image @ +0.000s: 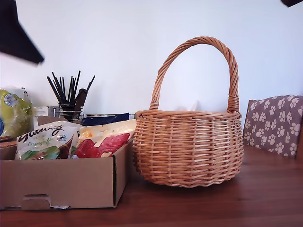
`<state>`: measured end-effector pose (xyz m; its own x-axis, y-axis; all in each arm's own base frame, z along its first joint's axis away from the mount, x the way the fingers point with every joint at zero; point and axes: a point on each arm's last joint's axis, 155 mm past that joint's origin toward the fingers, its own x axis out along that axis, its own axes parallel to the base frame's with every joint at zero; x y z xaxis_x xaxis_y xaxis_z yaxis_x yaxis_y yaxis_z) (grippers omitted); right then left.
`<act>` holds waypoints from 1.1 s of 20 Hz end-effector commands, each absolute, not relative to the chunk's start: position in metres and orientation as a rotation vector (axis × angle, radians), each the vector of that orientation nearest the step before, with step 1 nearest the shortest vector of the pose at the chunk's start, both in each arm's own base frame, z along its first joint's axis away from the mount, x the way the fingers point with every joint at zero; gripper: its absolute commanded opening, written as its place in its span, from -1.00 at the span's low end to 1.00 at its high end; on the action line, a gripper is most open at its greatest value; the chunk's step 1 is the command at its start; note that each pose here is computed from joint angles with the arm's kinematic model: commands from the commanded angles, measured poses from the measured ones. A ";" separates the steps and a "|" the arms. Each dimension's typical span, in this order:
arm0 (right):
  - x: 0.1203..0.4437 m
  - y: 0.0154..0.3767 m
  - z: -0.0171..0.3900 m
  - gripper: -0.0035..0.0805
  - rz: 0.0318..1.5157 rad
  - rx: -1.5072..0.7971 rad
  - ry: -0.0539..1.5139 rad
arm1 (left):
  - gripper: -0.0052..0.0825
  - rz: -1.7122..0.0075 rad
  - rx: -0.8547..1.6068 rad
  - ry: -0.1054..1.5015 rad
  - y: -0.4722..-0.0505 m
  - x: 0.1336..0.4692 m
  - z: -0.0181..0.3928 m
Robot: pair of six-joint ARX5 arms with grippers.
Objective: Move the bags of Easter eggs from the cardboard box on the left into the woven basket on the right side.
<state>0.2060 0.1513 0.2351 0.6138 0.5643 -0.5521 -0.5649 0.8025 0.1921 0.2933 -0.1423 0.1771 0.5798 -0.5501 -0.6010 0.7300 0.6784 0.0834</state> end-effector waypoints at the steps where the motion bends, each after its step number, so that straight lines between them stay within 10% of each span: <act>1: 0.209 0.158 0.241 -0.95 0.679 0.004 0.611 | 0.90 -0.795 0.437 0.637 -0.144 0.289 0.151; 22: 0.215 0.169 0.242 -0.95 0.732 -0.042 0.583 | 0.75 -0.891 0.613 0.935 -0.147 0.317 0.036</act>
